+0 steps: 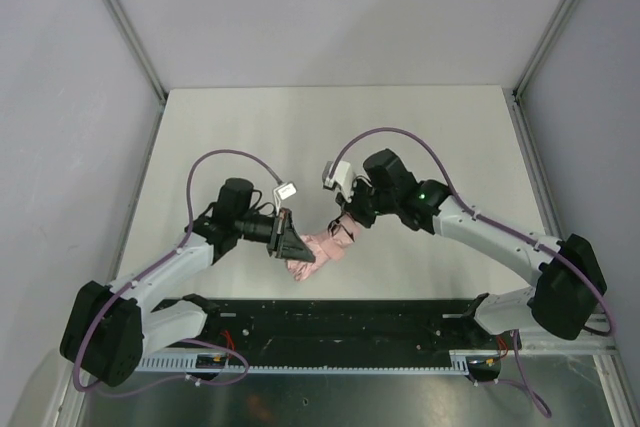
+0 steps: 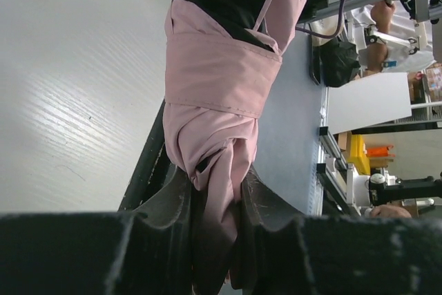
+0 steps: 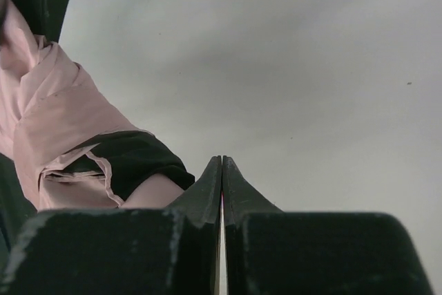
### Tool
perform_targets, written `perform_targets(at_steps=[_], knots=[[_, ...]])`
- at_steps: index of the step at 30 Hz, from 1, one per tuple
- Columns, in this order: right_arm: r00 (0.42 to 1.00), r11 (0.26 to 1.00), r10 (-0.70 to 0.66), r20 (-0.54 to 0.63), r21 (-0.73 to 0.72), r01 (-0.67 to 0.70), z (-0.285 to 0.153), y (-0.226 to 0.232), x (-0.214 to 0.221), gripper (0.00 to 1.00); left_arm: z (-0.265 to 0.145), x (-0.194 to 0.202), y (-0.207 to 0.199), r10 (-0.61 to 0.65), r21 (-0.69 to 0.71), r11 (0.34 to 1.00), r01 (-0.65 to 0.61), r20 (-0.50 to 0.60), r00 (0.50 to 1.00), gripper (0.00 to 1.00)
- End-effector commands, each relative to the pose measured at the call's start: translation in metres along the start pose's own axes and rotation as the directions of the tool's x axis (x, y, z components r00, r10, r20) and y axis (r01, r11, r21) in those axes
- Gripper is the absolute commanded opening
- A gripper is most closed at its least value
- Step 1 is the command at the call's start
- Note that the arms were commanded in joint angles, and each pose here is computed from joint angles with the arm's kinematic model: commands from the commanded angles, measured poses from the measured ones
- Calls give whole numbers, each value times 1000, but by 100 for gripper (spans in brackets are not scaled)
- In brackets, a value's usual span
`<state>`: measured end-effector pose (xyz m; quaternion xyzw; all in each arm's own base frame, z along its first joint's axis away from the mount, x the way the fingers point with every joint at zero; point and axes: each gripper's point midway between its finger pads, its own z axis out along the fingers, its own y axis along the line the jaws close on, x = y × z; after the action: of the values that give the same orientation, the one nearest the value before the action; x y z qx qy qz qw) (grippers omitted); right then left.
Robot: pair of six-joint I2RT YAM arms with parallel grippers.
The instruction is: Put away the umbrella
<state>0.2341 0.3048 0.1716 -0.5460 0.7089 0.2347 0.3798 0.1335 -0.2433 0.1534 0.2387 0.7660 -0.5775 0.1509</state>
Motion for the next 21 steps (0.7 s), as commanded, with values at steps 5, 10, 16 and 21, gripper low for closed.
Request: perform_targets(at_steps=[5,10,16,21], knots=[[988,983,150,-21,-108,-151,26,61,-6,0,-4,-43,-22,144,-12,990,-143,103,984,0],[908,890,410,89,179,-419,2,-17,-8,16,-2,-46,-8,117,-69,992,-109,119,986,0],[569,398,708,418,429,-811,-109,-126,37,89,1,-63,37,21,-253,967,30,198,980,0],[541,363,722,432,430,-827,-147,-125,53,99,-5,-112,75,-67,-291,936,196,400,914,0]])
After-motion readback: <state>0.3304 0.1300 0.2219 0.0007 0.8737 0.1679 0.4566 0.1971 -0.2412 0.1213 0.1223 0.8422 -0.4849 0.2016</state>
